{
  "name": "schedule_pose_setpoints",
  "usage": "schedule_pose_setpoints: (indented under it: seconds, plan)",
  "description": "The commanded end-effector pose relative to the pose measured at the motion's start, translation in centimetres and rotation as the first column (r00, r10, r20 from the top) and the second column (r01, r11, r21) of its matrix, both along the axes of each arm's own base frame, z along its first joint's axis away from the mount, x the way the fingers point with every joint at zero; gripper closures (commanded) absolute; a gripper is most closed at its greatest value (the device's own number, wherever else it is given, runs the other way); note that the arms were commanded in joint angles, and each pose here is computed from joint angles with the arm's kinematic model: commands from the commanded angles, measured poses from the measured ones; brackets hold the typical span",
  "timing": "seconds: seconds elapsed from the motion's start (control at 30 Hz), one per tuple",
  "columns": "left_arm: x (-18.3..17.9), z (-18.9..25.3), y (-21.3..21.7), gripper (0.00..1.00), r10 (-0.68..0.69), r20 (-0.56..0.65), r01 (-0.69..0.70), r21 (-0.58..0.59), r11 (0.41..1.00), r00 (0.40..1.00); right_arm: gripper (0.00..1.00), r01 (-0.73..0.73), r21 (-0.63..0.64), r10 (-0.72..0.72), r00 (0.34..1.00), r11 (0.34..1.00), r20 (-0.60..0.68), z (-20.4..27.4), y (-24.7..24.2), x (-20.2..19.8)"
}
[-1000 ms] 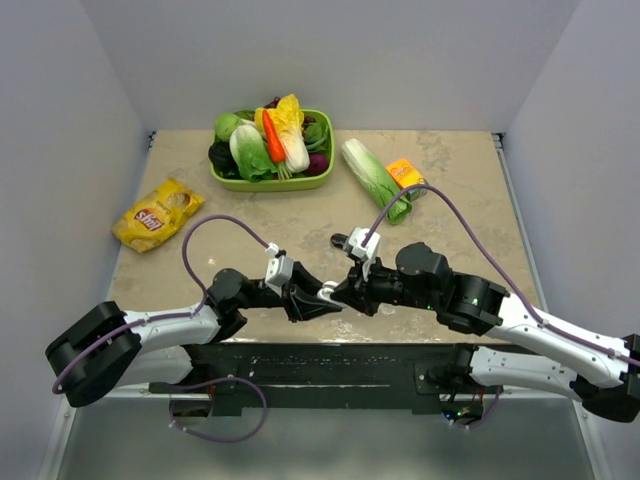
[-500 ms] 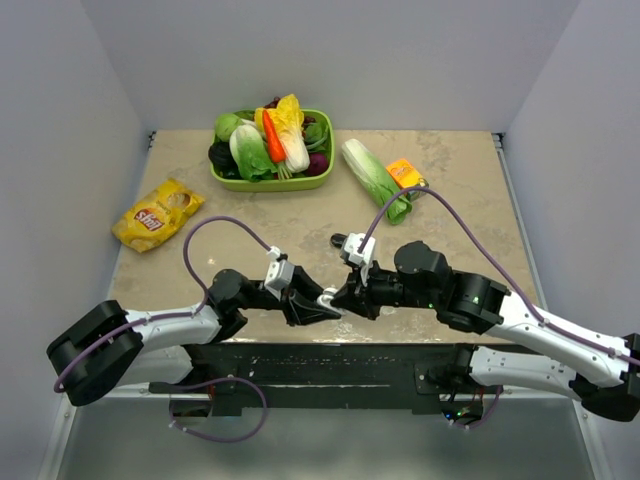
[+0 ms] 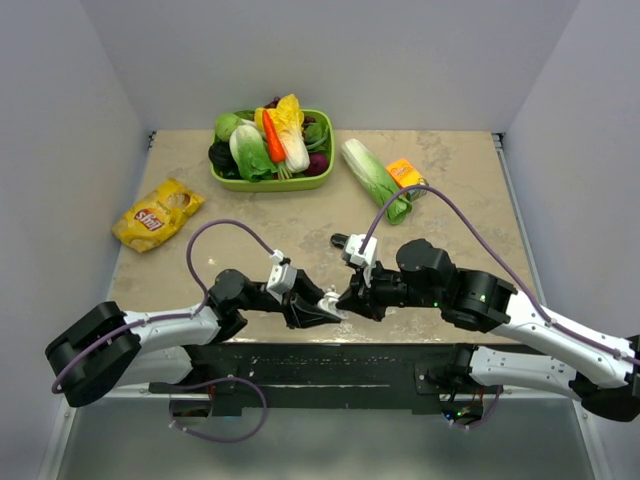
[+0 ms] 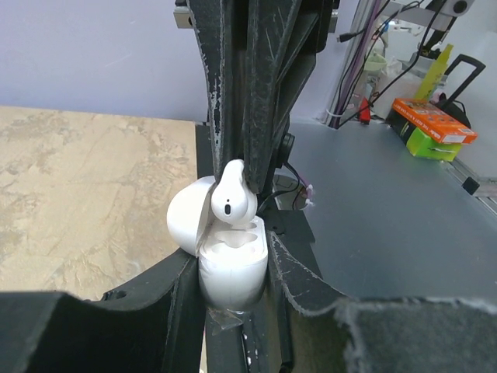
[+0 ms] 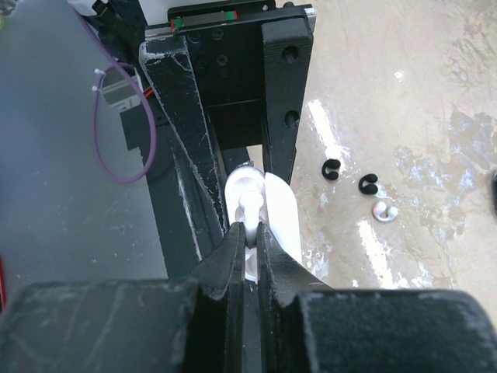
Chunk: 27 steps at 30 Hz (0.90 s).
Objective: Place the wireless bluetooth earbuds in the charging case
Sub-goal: Place the earbud in the charging case.
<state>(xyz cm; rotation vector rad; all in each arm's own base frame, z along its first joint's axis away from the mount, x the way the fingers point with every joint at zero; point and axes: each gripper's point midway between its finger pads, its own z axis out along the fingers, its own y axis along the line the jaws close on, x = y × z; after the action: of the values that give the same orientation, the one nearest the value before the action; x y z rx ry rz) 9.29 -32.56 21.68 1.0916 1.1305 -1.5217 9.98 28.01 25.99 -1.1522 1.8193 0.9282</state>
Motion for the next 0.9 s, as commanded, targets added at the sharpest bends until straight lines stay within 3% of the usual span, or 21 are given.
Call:
schedule_pose_setpoints:
  seconds: [0.0, 0.8, 0.83, 0.87]
  plan:
    - [-0.1, 1.3, -0.2, 1.00, -0.001, 0.075, 0.004, -0.039, 0.999, 0.997, 1.00, -0.030, 0.022, 0.029, 0.999, 0.999, 0.015, 1.5, 0.1, -0.3]
    - [-0.5, 1.5, -0.6, 1.00, -0.013, 0.089, 0.017, -0.041, 0.999, 0.996, 1.00, -0.088, -0.039, 0.086, 0.995, 0.995, -0.050, -0.8, 1.4, -0.8]
    - [-0.5, 1.5, -0.6, 1.00, -0.014, 0.088, 0.018, -0.040, 0.999, 0.996, 0.99, -0.087, -0.041, 0.084, 0.995, 0.995, -0.050, -0.9, 1.4, -0.8]
    - [-0.4, 1.5, -0.6, 1.00, -0.013, 0.087, 0.017, -0.039, 0.999, 0.996, 0.89, -0.078, -0.041, 0.076, 0.996, 0.996, -0.049, -0.8, 1.4, -0.7]
